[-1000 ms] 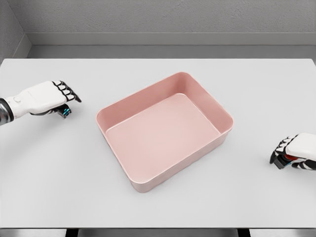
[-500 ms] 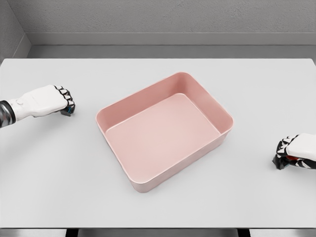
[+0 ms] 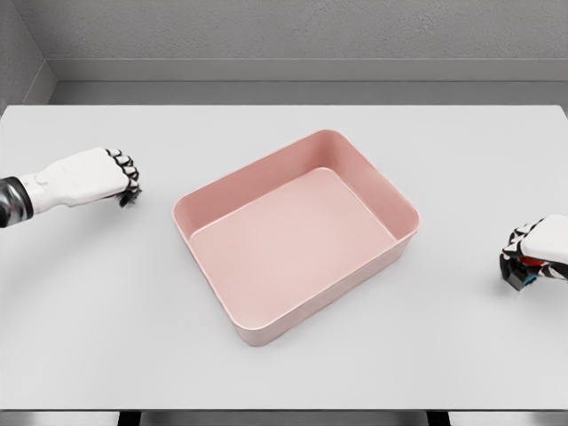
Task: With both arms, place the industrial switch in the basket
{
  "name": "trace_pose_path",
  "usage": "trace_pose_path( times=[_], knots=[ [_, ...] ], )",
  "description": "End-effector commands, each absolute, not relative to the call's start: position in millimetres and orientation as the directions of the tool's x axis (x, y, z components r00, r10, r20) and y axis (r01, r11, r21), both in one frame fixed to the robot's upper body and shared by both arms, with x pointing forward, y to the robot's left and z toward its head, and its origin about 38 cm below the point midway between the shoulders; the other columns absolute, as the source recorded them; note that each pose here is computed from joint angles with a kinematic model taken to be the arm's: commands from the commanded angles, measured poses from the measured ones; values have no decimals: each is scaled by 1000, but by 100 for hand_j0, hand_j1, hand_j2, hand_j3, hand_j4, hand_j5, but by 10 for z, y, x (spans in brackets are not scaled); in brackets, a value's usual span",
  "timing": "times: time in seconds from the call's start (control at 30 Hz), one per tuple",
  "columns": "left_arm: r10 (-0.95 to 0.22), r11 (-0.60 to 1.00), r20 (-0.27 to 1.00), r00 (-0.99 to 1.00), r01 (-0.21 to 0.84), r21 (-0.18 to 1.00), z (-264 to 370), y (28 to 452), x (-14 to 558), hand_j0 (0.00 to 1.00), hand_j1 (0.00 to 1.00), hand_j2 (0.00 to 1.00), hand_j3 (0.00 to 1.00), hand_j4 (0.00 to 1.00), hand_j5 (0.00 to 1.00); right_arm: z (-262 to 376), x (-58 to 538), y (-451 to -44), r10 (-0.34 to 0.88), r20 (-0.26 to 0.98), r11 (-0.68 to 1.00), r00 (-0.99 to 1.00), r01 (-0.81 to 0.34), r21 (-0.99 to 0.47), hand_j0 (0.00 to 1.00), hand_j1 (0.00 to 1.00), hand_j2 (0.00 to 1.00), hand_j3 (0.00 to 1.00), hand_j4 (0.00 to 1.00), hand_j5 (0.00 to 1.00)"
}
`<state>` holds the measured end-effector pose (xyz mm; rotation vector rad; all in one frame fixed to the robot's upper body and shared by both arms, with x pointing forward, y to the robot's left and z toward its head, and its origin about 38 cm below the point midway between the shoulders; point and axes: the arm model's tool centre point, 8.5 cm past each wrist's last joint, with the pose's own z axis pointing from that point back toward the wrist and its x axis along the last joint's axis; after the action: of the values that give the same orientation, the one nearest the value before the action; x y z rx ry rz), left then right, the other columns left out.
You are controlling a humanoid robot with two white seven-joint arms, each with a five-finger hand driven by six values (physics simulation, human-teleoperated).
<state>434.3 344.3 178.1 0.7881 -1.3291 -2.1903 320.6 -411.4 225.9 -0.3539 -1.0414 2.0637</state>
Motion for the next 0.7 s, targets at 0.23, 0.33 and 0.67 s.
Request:
trace_pose_path(
  times=[0.23, 0.33, 0.67],
  knots=[
    [-602, -358, -246, -760, -18, 933, 2175, 3182, 4345, 14, 14, 14, 14, 14, 14, 2395, 3263, -4114, 749, 73, -357, -658, -495, -792, 48, 48, 48, 48, 48, 48],
    [-586, -331, -245, -773, -48, 942, 2294, 3085, 4329, 14, 14, 14, 14, 14, 14, 2455, 3290, -4110, 749, 62, -357, -660, -480, -801, 48, 48, 48, 48, 48, 48],
    [-463, -238, -281, -840, -188, 953, 2657, 2540, 4065, 14, 14, 14, 14, 14, 14, 2714, 3400, -4086, 744, 13, -357, -668, -415, -837, 48, 48, 48, 48, 48, 48]
  ],
)
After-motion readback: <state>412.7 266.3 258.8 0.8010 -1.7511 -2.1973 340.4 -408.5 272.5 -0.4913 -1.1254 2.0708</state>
